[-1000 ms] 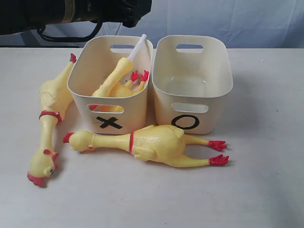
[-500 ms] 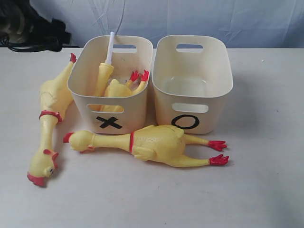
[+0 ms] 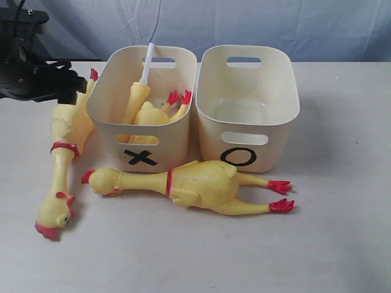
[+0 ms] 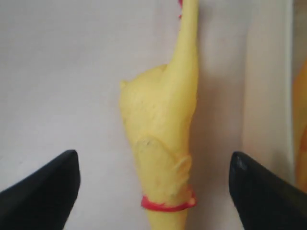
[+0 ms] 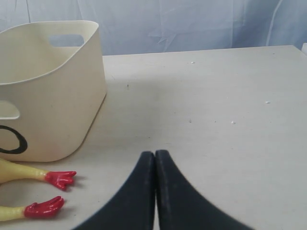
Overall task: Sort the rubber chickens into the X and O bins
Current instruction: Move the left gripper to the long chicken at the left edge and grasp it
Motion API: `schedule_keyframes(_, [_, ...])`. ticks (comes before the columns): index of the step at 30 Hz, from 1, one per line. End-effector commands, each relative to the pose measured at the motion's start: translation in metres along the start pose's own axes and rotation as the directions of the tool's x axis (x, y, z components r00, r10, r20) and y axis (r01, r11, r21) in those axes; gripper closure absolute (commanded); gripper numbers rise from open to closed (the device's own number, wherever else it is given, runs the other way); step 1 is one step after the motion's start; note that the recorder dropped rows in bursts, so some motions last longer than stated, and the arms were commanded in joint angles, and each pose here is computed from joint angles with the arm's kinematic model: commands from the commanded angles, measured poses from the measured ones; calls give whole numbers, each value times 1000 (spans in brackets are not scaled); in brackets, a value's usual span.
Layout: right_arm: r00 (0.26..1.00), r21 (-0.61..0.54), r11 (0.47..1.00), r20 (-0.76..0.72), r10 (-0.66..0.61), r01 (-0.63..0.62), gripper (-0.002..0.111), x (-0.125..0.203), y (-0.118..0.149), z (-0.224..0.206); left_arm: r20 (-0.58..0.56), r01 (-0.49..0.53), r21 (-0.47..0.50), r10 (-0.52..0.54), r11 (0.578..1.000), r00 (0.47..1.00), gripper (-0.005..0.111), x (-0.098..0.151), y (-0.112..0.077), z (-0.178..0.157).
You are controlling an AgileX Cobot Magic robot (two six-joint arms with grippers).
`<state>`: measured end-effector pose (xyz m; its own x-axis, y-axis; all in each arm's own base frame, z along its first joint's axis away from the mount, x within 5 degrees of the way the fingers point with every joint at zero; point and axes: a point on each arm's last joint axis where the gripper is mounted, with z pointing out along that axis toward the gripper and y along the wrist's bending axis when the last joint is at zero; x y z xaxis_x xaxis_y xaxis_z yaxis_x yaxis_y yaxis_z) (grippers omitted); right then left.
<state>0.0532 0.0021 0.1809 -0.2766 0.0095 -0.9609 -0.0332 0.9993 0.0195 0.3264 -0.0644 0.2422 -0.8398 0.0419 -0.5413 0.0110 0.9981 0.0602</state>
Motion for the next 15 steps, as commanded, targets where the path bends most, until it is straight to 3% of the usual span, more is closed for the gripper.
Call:
schedule_keyframes(1, [1000, -3, 1000, 5, -1, 1, 108, 0, 0, 0, 48, 26, 64, -29, 998, 998, 28, -4, -8, 20])
schedule_keyframes(15, [1000, -3, 1000, 8, -1, 1, 108, 0, 0, 0, -124, -104, 5, 104, 995, 987, 29, 22, -13, 93])
